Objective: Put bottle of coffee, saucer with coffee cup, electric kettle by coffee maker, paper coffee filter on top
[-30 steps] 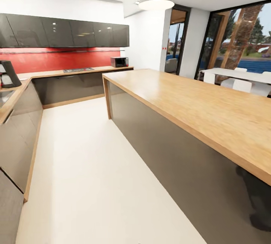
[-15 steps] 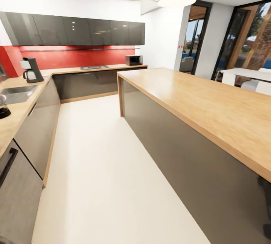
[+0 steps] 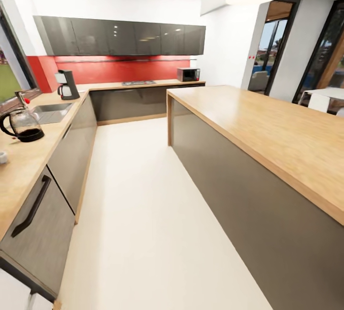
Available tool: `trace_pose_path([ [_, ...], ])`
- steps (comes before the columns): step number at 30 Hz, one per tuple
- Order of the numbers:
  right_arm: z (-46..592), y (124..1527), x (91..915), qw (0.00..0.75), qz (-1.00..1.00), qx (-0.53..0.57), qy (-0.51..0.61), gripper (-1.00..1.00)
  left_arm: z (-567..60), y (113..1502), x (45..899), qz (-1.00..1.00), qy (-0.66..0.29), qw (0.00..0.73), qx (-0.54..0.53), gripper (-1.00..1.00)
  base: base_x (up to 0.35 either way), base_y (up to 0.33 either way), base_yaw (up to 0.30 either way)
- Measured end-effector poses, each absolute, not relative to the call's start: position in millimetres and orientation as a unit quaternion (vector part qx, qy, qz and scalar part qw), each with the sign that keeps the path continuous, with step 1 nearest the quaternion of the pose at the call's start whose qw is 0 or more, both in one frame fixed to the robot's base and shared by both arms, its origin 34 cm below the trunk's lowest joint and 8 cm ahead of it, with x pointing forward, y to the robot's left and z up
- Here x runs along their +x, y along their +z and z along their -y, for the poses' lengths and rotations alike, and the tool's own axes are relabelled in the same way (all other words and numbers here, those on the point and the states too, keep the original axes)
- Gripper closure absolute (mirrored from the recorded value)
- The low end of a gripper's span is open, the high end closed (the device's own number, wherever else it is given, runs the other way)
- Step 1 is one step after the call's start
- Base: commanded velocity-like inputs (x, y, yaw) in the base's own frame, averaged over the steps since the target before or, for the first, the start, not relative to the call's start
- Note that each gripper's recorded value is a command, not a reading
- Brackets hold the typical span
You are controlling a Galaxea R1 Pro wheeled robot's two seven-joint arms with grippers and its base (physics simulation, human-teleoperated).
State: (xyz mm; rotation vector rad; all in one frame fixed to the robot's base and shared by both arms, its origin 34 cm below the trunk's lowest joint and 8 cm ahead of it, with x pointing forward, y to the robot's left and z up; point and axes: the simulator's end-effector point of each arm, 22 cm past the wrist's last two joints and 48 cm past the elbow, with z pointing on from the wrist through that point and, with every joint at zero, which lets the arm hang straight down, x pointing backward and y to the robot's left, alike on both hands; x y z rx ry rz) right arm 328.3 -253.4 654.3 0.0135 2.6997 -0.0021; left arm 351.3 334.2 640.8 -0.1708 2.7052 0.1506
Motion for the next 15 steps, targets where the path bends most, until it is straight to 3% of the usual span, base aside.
trace_pose_path([
  [15, 253.3, 654.5, 324.4, 0.215, -0.977, 0.005, -0.001, -1.00, -333.2, 640.4, 346.7, -0.975, 0.054, 0.207, -0.061, -1.00, 0.000, 0.000, 0.259],
])
